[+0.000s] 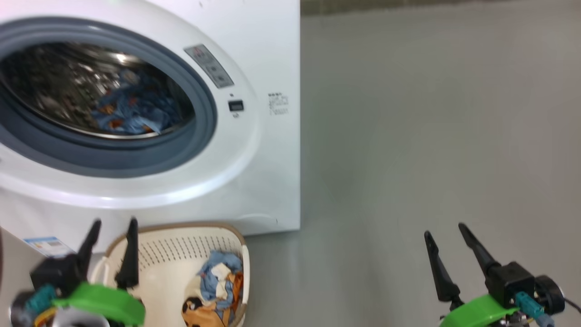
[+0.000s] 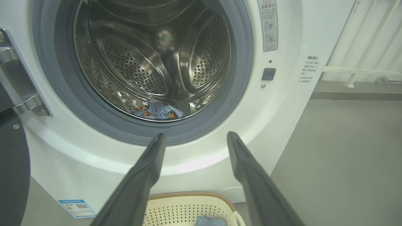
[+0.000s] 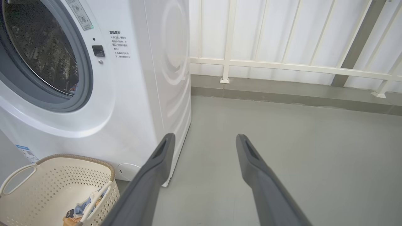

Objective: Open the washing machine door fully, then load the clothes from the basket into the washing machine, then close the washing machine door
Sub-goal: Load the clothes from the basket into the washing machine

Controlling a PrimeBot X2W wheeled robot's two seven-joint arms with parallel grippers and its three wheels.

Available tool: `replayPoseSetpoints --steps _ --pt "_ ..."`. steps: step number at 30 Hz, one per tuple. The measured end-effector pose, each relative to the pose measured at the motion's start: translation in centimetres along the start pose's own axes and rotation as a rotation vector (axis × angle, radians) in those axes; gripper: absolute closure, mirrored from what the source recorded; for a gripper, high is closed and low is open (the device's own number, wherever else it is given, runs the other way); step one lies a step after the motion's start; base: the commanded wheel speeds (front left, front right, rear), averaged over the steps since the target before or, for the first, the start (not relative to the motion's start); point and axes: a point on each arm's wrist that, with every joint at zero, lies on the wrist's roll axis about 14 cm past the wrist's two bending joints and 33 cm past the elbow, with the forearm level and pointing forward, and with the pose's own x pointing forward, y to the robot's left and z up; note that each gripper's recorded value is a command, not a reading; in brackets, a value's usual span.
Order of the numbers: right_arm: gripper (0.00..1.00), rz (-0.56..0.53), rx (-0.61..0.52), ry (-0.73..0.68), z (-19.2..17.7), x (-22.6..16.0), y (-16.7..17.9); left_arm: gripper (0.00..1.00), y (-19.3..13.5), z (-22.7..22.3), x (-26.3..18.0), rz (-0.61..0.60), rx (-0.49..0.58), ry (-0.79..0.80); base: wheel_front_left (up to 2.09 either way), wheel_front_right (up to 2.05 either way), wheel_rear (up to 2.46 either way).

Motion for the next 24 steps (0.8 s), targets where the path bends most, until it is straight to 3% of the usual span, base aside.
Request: replayPoseSetpoints --steps 12,24 --pt "0.00 0.016 0.014 -0.066 2.3 -2.2 0.9 0.00 -0.5 1.4 -6.0 0.071 -0.045 -0.074 0.00 0.00 0.00" --pt "0.00 0.020 0.021 -0.070 2.4 -2.2 1.0 0.00 -0.7 1.5 -6.6 0.081 -0.041 -0.086 0.00 0.00 0.00"
